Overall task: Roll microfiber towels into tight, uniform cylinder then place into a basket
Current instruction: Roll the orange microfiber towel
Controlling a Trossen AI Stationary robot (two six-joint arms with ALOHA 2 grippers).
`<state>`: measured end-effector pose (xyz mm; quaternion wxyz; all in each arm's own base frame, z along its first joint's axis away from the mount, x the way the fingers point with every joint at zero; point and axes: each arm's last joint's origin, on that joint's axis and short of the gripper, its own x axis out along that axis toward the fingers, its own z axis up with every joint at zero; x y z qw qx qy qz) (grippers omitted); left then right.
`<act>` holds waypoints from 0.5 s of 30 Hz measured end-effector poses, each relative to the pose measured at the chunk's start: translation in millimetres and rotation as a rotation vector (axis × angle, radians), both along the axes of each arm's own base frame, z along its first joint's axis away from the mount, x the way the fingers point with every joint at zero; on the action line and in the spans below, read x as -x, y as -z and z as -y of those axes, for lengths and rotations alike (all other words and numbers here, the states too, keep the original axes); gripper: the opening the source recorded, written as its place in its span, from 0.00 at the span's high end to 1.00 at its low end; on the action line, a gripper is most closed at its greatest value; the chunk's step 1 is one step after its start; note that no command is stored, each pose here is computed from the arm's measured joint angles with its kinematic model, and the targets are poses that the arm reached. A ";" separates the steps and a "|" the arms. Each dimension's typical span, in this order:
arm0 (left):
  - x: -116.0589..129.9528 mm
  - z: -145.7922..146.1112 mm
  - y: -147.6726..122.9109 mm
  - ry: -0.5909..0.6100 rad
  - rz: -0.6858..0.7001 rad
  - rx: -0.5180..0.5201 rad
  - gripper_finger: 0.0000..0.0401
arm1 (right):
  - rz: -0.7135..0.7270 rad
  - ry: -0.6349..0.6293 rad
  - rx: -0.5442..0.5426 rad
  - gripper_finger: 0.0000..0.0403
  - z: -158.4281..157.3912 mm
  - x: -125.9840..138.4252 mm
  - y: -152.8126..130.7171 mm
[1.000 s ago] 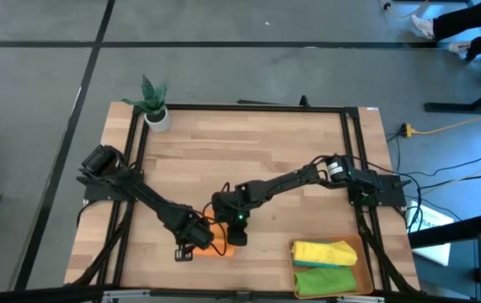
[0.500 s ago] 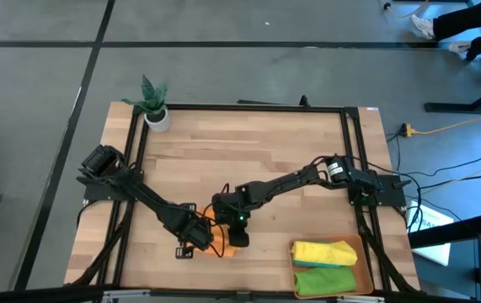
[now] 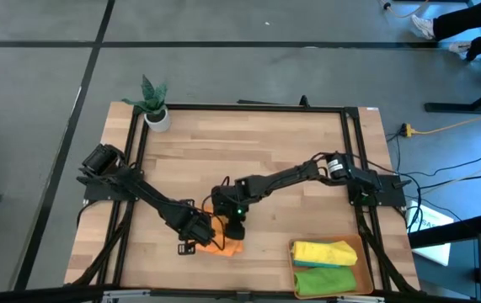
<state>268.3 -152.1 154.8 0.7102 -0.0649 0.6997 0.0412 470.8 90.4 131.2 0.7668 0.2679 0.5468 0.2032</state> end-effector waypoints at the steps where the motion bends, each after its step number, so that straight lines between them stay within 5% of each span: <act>1: 0.8 -0.5 -0.5 -0.004 -0.005 -0.004 0.82 | 0.005 0.003 0.001 0.57 1.2 0.2 -3.0; 15: 19.3 5.8 -38.1 0.014 0.137 -0.048 0.82 | 0.201 -0.089 0.257 0.57 -28.9 15.7 -49.9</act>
